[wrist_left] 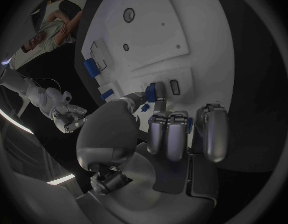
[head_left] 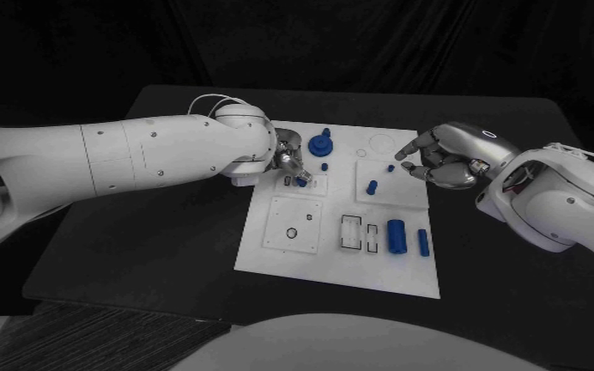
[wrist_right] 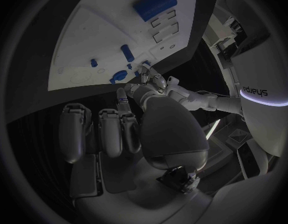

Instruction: Assemble the parts on the task board

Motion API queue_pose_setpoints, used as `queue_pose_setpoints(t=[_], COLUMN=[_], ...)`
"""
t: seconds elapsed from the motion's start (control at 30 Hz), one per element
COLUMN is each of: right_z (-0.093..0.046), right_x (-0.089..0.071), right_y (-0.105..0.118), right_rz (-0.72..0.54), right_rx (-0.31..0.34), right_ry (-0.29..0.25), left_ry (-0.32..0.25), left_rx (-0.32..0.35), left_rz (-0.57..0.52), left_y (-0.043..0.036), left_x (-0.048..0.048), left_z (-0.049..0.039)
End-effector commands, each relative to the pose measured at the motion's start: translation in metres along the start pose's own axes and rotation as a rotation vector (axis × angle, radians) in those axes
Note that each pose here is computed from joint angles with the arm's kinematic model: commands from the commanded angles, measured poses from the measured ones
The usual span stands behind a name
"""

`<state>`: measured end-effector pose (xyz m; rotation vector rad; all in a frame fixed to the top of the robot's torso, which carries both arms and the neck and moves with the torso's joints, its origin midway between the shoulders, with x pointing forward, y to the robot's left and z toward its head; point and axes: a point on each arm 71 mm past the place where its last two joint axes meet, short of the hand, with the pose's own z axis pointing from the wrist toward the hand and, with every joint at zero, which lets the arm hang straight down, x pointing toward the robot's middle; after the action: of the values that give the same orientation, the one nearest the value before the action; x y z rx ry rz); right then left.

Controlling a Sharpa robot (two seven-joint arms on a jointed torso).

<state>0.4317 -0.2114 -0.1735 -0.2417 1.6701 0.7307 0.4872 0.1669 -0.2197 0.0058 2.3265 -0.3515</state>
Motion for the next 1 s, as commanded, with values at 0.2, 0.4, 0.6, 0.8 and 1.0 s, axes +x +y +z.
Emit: queue_pose_setpoints(t=[0.2,0.4,0.6,0.8,1.0], right_z=[-0.0007,-0.0007,-0.0008,-0.0008,-0.0007], right_x=[0.0006,0.0005,0.0005,0.0006,0.0005], right_y=[-0.0011,-0.0012,-0.0013,-0.0012,-0.0013], right_rz=[0.000,0.000,0.000,0.000,0.000], right_rx=[0.015,0.015,0.015,0.015,0.015], right_ry=[-0.003,-0.003,-0.003,-0.004,-0.004], left_ry=[0.012,0.014,0.017,0.026,0.035], left_rx=[0.001,-0.001,0.001,0.001,0.002], left_rz=[-0.006,-0.007,-0.005,0.001,0.005], left_y=[0.0027,0.0036,0.0027,0.0022,0.0023], left_x=[0.0028,0.0031,0.0037,0.0045,0.0054], left_z=[0.0001,0.0002,0.0006,0.0013,0.0021])
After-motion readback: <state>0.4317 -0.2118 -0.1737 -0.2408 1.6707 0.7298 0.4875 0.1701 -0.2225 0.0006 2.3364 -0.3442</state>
